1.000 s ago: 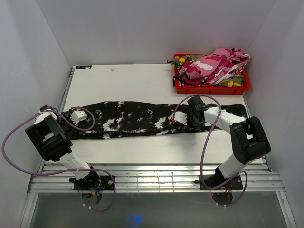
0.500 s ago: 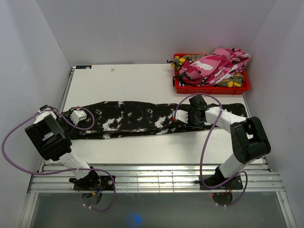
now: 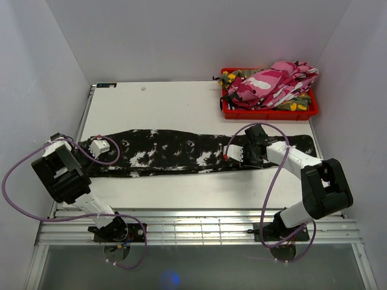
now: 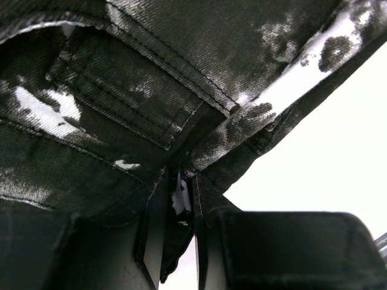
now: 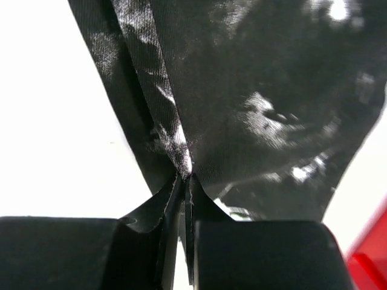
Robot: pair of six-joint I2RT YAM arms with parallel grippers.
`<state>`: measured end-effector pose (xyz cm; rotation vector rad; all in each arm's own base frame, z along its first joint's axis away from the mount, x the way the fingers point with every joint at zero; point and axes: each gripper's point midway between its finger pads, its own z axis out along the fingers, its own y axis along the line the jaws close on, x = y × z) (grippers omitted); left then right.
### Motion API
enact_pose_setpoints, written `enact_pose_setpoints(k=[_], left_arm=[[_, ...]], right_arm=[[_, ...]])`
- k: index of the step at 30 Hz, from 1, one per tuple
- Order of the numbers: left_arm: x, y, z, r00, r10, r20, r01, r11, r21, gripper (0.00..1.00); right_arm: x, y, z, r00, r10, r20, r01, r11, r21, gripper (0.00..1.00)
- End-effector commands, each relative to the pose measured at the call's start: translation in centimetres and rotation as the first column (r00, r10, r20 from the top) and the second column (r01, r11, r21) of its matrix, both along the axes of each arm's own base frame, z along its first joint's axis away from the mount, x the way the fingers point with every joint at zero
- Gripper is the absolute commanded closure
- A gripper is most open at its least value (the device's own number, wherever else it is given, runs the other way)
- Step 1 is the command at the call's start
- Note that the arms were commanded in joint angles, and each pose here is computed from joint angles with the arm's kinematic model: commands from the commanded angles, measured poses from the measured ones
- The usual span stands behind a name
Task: Fold and stack the trousers
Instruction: Fold the trousers
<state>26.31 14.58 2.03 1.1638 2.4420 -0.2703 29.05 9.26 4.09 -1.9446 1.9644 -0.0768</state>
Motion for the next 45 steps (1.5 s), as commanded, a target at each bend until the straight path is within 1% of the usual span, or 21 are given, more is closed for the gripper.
enact_pose_setpoints(k=[1,5,8,9,13,16,20,24,29,30,31,32,33,34,36,37,39,42,43,44,45], left_arm=[[-0.3,3.7,-1.3,0.999,0.009,-0.035,-0.004,0.991,0.136,0.69],[-0.4,4.5,-1.3,0.999,0.006,-0.038,0.0,0.988,0.153,0.7],[-0.2,5.1,-1.1,0.999,0.01,-0.032,-0.004,0.986,0.164,0.73],[-0.1,5.2,-1.2,0.999,0.016,-0.034,-0.01,0.987,0.162,0.79],[0.5,5.3,0.1,1.0,0.028,-0.01,-0.027,0.992,0.127,0.94],[1.2,5.2,1.9,0.999,0.026,0.038,-0.03,0.995,0.094,1.0],[1.3,4.7,3.3,0.996,-0.02,0.091,0.012,0.996,0.083,1.0],[0.4,4.5,2.3,0.997,-0.029,0.067,0.023,0.996,0.089,1.0],[-0.3,4.4,0.6,0.999,-0.022,0.028,0.02,0.997,0.081,1.0],[-0.4,4.5,0.3,1.0,-0.021,0.021,0.019,0.996,0.083,0.99],[-0.5,4.7,0.1,1.0,-0.02,0.013,0.019,0.996,0.089,0.97],[-0.5,4.8,0.0,1.0,-0.017,0.009,0.016,0.995,0.094,0.92],[-0.4,5.0,0.0,1.0,-0.014,0.012,0.013,0.995,0.103,0.81],[-0.4,5.2,-0.1,1.0,-0.01,0.01,0.009,0.994,0.107,0.77],[-0.3,5.4,0.1,1.0,-0.005,0.016,0.004,0.993,0.119,0.7],[-0.3,5.6,0.3,1.0,-0.001,0.024,-0.002,0.992,0.124,0.65],[0.0,5.6,0.6,0.999,0.001,0.04,-0.006,0.993,0.122,0.6],[0.5,5.4,1.8,0.996,-0.001,0.084,-0.008,0.994,0.108,0.5],[0.7,5.3,2.4,0.994,-0.007,0.107,-0.004,0.995,0.102,0.35],[1.4,4.8,3.6,0.986,-0.032,0.164,0.017,0.996,0.089,0.13],[1.4,4.3,4.3,0.982,-0.04,0.187,0.026,0.997,0.075,0.08]], right_arm=[[-2.7,-1.4,-2.3,0.994,0.032,-0.102,-0.038,0.998,-0.056,0.92],[-2.2,-1.4,-3.0,0.994,0.016,-0.105,-0.023,0.998,-0.066,0.92],[-1.9,-1.4,-3.1,0.994,0.015,-0.105,-0.022,0.998,-0.066,0.92],[-1.9,-1.4,-3.1,0.995,0.015,-0.103,-0.022,0.998,-0.066,0.92],[-1.2,-1.2,-2.1,0.997,0.009,-0.072,-0.013,0.999,-0.052,0.92],[-0.6,-1.1,-0.9,0.999,-0.001,-0.039,0.0,1.0,-0.03,0.92],[-1.1,-1.1,0.5,0.999,0.002,-0.041,-0.003,1.0,-0.005,0.92],[-2.1,-0.8,1.3,0.998,0.028,-0.054,-0.027,0.999,0.028,0.92],[-4.2,-1.7,-1.5,0.99,0.024,-0.139,-0.025,1.0,-0.01,0.92],[-3.8,-1.6,-1.9,0.992,0.02,-0.123,-0.021,1.0,-0.007,0.91],[-4.0,-1.9,-2.5,0.991,0.013,-0.13,-0.016,1.0,-0.021,0.81],[-3.9,-1.9,-2.9,0.991,0.002,-0.136,-0.006,1.0,-0.026,0.74],[-3.6,-1.9,-2.9,0.991,-0.004,-0.13,0.001,1.0,-0.026,0.67],[-3.4,-1.8,-2.9,0.991,-0.013,-0.13,0.009,1.0,-0.029,0.52],[-2.1,-1.6,-1.7,0.993,-0.053,-0.105,0.052,0.999,-0.008,0.42],[-1.8,-1.6,-1.1,0.992,-0.066,-0.105,0.066,0.998,0.004,0.34],[0.4,-1.9,1.5,0.991,-0.129,-0.046,0.131,0.99,0.051,0.31],[2.3,-3.4,5.1,0.964,-0.263,-0.039,0.266,0.954,0.137,0.31],[2.5,-3.8,5.6,0.954,-0.295,-0.048,0.299,0.94,0.163,0.31],[3.0,-5.3,6.6,0.934,-0.353,-0.05,0.356,0.917,0.18,0.31],[3.0,-5.9,6.9,0.919,-0.388,-0.062,0.393,0.898,0.197,0.31]])
